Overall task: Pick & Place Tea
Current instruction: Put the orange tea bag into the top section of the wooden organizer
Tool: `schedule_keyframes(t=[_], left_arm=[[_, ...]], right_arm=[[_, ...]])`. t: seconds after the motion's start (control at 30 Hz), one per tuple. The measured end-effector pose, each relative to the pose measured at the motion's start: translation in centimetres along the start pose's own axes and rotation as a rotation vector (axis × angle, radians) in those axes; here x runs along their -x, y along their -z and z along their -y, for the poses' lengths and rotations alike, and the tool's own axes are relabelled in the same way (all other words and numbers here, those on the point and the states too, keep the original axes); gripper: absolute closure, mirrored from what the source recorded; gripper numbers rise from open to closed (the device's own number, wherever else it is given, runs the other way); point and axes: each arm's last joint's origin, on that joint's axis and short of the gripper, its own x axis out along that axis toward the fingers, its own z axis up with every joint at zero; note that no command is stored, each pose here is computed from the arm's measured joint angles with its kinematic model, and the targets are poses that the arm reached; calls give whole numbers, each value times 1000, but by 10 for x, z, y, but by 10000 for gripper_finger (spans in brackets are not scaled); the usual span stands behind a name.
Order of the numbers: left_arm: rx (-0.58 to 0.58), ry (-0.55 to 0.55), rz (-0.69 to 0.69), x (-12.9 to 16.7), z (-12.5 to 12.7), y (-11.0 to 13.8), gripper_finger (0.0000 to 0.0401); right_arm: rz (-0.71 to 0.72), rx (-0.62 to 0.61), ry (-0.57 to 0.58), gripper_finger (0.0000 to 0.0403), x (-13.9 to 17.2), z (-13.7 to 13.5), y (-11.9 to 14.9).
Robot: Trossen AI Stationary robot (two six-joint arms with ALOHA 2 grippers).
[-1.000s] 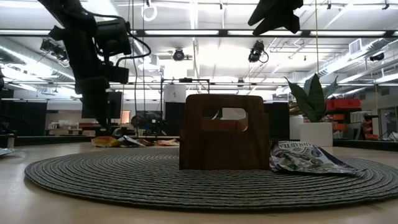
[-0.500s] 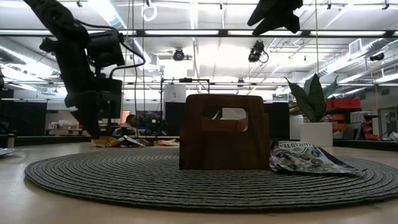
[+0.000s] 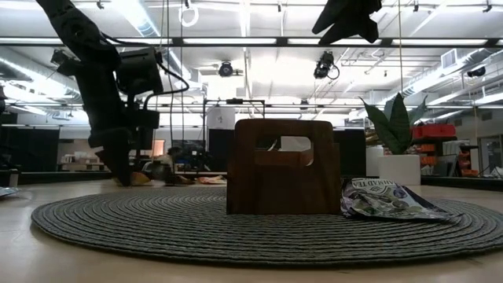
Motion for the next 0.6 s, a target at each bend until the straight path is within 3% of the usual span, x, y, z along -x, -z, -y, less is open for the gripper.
schedule_keyframes(t=[0.27, 0.6], left_arm=[[40, 0, 1, 1, 0, 0, 271], [65, 13, 31, 12, 1, -17, 391]], right_arm=[[0, -18, 0, 242, 0, 1, 0], [2, -22, 5, 242, -1, 2, -1]])
